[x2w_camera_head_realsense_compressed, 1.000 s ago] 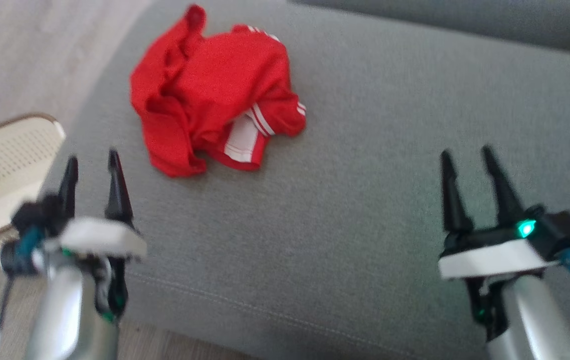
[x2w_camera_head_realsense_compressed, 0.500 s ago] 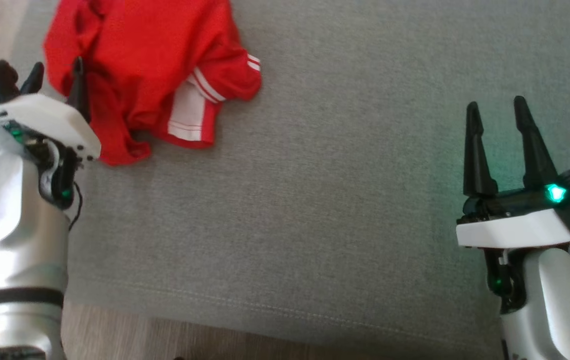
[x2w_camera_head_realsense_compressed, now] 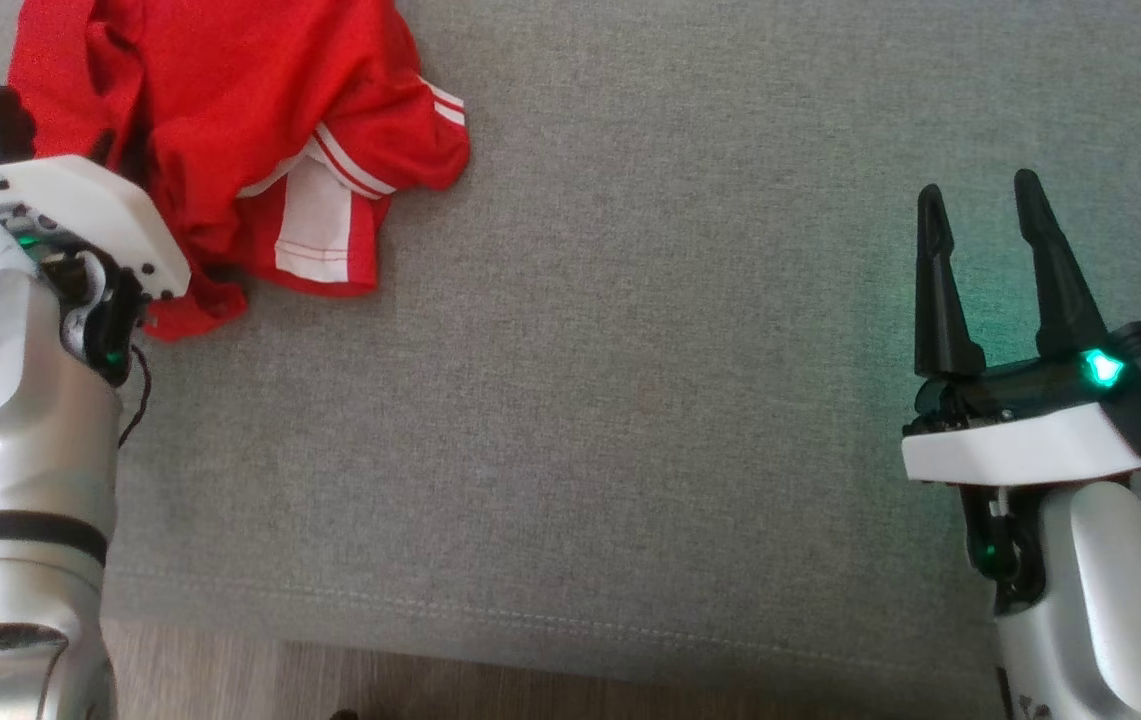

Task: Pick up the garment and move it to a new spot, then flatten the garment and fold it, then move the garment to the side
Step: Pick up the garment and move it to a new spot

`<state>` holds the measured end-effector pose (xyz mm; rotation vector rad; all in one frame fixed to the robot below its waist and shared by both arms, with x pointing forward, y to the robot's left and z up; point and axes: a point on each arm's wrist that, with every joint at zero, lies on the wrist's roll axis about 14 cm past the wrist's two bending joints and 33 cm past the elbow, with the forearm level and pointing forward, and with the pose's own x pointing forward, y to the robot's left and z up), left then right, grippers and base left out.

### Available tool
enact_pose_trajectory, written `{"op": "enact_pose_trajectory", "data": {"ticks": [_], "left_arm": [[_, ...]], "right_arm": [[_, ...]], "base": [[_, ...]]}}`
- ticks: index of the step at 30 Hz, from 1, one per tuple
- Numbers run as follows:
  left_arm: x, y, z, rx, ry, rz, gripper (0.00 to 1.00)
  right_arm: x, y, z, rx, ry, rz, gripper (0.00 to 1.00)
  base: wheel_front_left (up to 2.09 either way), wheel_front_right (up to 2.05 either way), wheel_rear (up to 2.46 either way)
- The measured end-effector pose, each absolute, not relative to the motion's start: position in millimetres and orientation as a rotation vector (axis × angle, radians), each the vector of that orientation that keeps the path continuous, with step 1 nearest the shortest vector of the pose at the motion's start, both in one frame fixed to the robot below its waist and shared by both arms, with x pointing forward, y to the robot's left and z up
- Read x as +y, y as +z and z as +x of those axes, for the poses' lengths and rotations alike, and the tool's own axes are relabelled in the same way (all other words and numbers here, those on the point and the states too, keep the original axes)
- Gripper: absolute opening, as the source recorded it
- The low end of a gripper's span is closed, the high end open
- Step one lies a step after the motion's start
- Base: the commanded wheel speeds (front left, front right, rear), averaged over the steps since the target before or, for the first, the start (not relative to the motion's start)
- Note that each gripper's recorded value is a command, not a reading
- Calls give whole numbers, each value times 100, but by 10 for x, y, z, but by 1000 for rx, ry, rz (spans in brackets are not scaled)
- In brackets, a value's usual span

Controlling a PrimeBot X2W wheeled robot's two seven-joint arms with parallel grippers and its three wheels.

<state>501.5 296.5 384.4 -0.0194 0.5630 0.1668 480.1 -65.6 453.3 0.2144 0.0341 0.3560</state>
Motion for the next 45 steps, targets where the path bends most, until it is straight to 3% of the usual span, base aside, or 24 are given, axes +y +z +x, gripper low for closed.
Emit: {"op": "enact_pose_trajectory", "data": {"ticks": [4,8,16,24,35,45], "left_arm": [[2991,3911,5014,518,174,-38,0],[3104,4241,5092,359,195,-26,0],[3196,5499,5312,-61,216,-103,0],[2994,6699,5118,-437,152,-194,0],[1967,7340,5160,-525,-72,-206,0],[948,6969,5537,-394,-247,-78,0]], "right_arm": [[-663,4555,4776,29,355,211,100],[-657,4630,4738,12,358,219,100],[-656,4834,4616,-30,359,248,100],[-711,5098,4475,-86,349,274,100],[-1118,5346,4300,-152,249,293,100],[-1748,5536,4105,-224,82,302,100]], "base": [[0,0,0],[0,0,0],[0,0,0],[0,0,0],[0,0,0],[0,0,0]]}}
